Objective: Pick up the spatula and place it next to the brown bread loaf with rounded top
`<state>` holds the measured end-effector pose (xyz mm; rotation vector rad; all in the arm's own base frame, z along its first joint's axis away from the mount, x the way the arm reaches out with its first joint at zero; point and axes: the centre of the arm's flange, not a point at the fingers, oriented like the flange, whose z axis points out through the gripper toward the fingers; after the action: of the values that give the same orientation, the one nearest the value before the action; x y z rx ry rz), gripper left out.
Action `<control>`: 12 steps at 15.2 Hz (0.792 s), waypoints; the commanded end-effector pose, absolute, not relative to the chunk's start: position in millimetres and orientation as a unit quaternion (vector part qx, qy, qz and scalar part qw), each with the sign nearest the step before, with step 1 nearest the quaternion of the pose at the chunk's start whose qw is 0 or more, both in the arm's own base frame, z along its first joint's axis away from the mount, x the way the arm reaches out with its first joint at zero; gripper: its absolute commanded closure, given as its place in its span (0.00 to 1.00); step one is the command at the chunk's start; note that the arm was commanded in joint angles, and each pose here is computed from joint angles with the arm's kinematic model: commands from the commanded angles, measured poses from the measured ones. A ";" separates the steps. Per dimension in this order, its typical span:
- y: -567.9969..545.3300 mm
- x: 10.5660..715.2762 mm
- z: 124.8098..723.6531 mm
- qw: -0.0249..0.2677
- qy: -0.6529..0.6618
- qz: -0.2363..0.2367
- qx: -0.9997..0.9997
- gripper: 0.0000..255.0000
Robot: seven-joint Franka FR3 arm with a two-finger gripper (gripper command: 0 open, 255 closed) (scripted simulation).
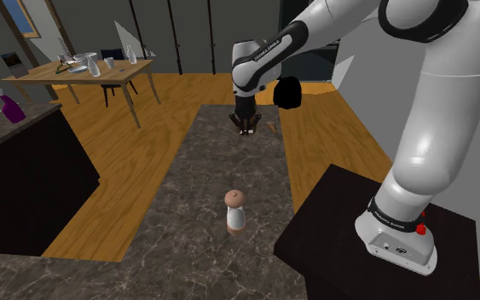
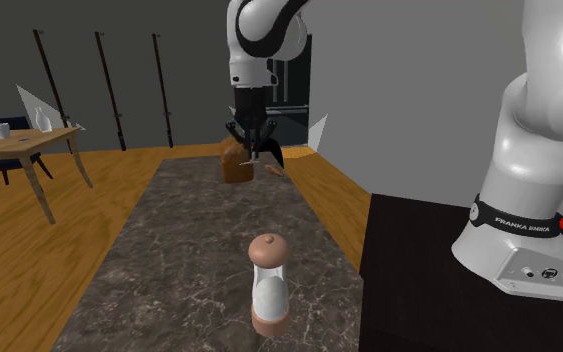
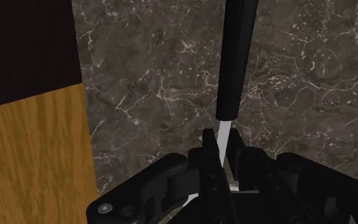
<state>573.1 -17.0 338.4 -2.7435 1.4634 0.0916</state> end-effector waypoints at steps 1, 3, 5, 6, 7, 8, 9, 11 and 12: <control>-43.9 578.8 339.9 0.015 0.470 0.029 -0.882 1.00; -69.0 587.0 339.9 0.015 0.470 0.029 -0.882 1.00; -94.1 595.2 340.0 0.015 0.470 0.029 -0.882 1.00; -106.6 599.4 340.0 0.015 0.470 0.029 -0.882 1.00; -119.1 603.5 340.0 0.015 0.470 0.029 -0.882 1.00; -131.7 607.6 340.0 0.015 0.470 0.029 -0.882 1.00; -144.2 611.7 340.1 0.015 0.470 0.029 -0.882 1.00; -169.3 620.0 340.1 0.015 0.470 0.029 -0.882 1.00; -181.9 624.1 340.1 0.015 0.470 0.029 -0.882 1.00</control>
<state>620.0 -169.2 342.6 -2.7436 1.4627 0.0917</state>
